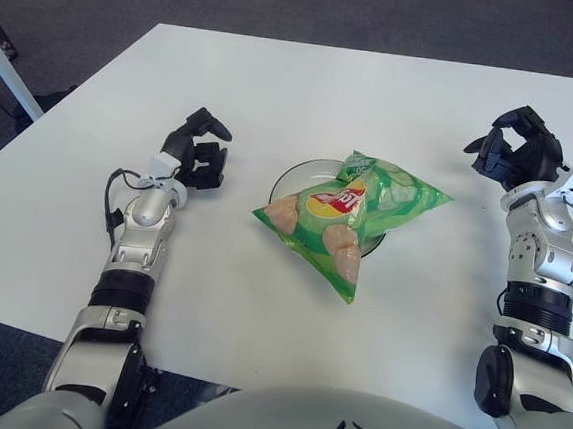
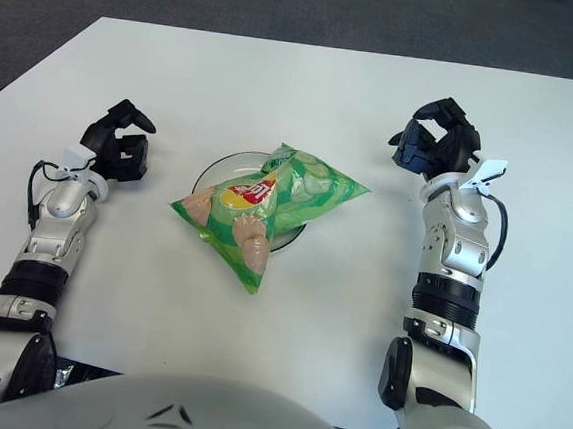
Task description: Put the snack into the plate.
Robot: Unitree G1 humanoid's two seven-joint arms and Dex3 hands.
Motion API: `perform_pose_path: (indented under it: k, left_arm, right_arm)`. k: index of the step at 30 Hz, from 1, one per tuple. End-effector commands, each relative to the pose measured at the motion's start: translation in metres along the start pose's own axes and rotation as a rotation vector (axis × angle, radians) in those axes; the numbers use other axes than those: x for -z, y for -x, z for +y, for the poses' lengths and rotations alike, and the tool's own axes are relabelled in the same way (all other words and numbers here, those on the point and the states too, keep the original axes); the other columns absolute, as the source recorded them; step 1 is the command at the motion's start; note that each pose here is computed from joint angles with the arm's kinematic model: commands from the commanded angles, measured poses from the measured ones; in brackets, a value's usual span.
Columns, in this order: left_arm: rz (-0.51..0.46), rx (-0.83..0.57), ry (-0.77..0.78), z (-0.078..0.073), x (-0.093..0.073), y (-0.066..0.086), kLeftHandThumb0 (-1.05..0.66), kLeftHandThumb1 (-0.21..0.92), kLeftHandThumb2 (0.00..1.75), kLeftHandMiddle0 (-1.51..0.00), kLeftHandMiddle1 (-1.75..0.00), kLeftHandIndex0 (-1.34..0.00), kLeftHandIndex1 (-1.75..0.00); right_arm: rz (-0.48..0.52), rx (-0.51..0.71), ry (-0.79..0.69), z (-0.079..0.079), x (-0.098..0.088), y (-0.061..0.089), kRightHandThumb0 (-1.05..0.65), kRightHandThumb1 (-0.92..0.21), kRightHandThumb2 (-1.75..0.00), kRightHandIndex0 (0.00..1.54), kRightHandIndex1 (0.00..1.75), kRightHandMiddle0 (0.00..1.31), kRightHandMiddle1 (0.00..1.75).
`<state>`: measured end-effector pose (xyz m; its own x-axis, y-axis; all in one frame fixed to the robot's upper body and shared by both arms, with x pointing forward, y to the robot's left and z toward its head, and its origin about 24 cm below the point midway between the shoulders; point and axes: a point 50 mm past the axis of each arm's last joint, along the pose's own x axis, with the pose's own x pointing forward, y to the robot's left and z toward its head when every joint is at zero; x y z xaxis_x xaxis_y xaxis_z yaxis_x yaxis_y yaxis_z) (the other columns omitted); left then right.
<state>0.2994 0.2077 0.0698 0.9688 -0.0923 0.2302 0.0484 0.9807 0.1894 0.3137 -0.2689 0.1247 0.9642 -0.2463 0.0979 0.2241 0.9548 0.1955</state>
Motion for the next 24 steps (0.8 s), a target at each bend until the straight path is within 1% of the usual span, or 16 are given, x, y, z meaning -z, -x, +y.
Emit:
perform_pose_path:
  k: [1,5,8,13,16,18,23,24]
  left_arm:
    - [0.103,0.000,0.068,-0.012,0.024,0.019,-0.41,0.57,1.01,-1.12,-1.75,-0.42,-1.75]
    - [0.107,0.006,0.070,-0.011,0.024,0.019,-0.41,0.57,1.00,-1.12,-1.75,-0.42,-1.75]
    - [0.109,0.010,0.065,-0.011,0.024,0.019,-0.41,0.57,1.00,-1.12,-1.75,-0.42,-1.75]
    - [0.102,0.015,0.029,-0.012,0.023,0.019,-0.40,0.60,0.96,-1.18,-1.75,-0.40,-1.75]
    - [0.053,-0.008,-0.131,-0.014,0.020,0.017,-0.39,0.63,0.92,-1.21,-1.75,-0.37,-1.75]
    - [0.042,-0.014,-0.210,-0.016,0.019,0.017,-0.39,0.65,0.89,-1.24,-1.75,-0.36,-1.75]
    - [0.042,-0.022,-0.299,-0.017,0.019,0.017,-0.38,0.68,0.80,-1.25,-1.75,-0.38,-1.69]
    - [0.050,-0.012,-0.325,-0.017,0.019,0.017,-0.38,0.69,0.78,-1.25,-1.75,-0.38,-1.67]
  right_arm:
    - [0.039,0.036,-0.046,-0.008,0.006,0.003,0.00,0.05,-1.68,0.95,1.57,0.66,1.75]
    - [0.076,0.038,-0.181,-0.012,0.013,0.007,0.00,0.05,-1.69,0.94,1.60,0.65,1.75]
    - [0.100,0.047,-0.207,-0.015,0.017,0.012,0.00,0.04,-1.69,0.93,1.63,0.64,1.75]
    - [0.123,0.063,-0.199,-0.017,0.020,0.017,0.00,0.02,-1.68,0.89,1.67,0.62,1.75]
    - [0.119,0.094,-0.129,-0.019,0.024,0.023,0.00,0.00,-1.67,0.88,1.69,0.61,1.75]
    - [0.110,0.117,-0.067,-0.020,0.026,0.026,0.00,0.00,-1.66,0.87,1.69,0.61,1.75]
    - [0.107,0.151,0.053,-0.022,0.029,0.030,0.00,-0.02,-1.65,0.86,1.69,0.60,1.75]
    - [0.106,0.156,0.107,-0.023,0.030,0.031,0.00,-0.03,-1.64,0.86,1.69,0.59,1.75]
